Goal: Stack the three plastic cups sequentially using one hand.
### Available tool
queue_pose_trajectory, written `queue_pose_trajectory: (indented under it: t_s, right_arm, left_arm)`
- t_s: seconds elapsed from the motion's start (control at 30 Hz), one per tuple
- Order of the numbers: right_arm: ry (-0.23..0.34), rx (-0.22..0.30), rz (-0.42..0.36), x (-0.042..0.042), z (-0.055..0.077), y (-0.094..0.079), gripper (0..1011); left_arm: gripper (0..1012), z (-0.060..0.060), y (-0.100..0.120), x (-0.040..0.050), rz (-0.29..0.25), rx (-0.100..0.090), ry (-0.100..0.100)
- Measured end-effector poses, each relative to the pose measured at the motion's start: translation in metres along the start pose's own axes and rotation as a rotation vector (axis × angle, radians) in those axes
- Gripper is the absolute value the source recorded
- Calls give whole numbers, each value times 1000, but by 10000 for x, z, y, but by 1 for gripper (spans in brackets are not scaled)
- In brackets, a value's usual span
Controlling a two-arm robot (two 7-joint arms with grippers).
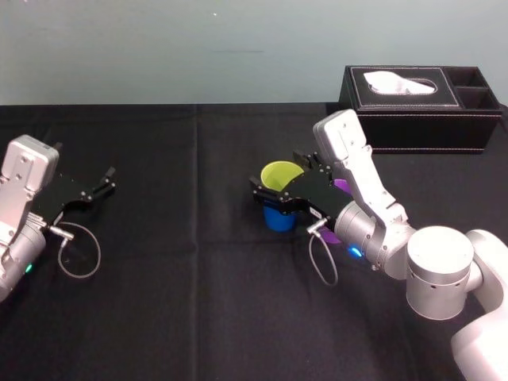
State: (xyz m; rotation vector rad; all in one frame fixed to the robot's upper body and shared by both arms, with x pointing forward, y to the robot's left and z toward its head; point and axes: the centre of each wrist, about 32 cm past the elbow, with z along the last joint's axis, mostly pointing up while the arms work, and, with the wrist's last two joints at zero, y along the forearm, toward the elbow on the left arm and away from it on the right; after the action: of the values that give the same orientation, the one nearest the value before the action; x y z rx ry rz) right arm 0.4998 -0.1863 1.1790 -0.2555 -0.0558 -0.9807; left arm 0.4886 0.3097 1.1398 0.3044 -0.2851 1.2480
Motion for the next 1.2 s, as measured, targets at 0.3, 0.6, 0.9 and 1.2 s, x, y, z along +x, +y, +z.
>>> queue_pose_trajectory:
  t_s: [0.3,0.6,0.9,1.2]
  right_arm:
    - [0,0,0,0,0,0,1003]
    - [-3,45,0,13,88,-110,1003]
    - [2,60,-2,73,191,-284,1002]
    - [24,59,0,276,191,-638,1003]
  left_arm:
    - [1011,0,0,0,0,0,0]
    - [1011,0,0,0,0,0,0]
    - [1011,0,0,0,0,0,0]
    - [1011,0,0,0,0,0,0]
